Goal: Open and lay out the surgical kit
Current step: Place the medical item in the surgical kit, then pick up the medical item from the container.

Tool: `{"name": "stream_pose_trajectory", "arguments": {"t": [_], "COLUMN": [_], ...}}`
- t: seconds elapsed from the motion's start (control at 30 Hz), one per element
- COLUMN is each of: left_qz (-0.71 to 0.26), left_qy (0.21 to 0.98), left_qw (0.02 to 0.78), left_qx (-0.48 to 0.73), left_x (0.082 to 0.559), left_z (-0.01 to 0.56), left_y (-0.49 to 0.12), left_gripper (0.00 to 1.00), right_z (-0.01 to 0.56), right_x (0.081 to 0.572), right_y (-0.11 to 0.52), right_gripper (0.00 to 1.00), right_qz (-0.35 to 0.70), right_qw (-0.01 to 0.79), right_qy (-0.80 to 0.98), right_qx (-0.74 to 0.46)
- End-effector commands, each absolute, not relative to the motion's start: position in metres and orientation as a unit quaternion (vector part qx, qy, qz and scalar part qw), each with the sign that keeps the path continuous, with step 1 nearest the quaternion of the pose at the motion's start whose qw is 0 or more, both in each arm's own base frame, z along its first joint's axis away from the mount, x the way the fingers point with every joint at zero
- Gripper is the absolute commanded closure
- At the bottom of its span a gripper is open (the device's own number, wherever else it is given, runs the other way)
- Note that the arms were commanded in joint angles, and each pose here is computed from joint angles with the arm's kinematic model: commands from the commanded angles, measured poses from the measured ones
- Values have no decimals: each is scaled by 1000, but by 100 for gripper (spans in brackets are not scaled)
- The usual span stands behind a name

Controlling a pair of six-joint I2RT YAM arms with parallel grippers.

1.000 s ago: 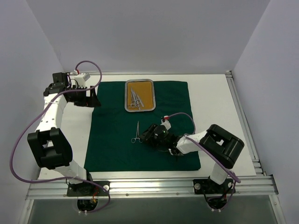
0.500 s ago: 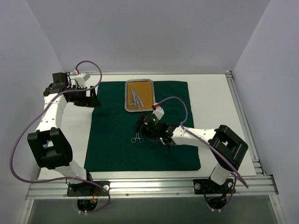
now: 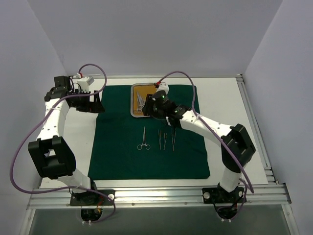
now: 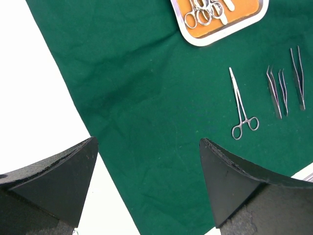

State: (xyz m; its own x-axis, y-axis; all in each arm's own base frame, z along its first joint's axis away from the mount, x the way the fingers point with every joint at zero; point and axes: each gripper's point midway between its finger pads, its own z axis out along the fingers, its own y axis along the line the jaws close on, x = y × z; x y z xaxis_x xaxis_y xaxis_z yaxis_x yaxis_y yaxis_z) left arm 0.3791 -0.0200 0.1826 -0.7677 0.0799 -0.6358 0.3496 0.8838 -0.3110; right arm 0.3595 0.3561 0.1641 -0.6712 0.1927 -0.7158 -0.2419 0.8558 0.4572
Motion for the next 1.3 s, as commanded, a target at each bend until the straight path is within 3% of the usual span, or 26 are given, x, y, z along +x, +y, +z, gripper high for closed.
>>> {"name": "stream_pose_trajectory", "arguments": {"t": [0.0, 0.17, 0.43, 0.6, 1.27], "left_qz": [-192, -182, -181, -184, -194], "left_qy": [907, 909, 915, 920, 921], "left_qw": [352, 352, 339, 327, 316], "left_qx": [130, 128, 121, 118, 116], "left_x": [378, 380, 397, 405, 414], "left_z": [209, 207, 193, 177, 162], "left_y": [-15, -12, -6, -5, -5], "left_gripper": [6, 6, 6, 6, 6], "right_z": [167, 149, 112, 80, 10], "right_x": [401, 448, 512, 508, 497], "right_y": [339, 345, 358, 382, 384], "right_gripper": [64, 77, 83, 81, 80], "right_qz": [206, 167, 157, 199, 201], "right_qw": [428, 434, 419, 383, 323], "right_qy": [878, 881, 888, 893, 917], "right_qx": [-67, -93, -104, -128, -118]}}
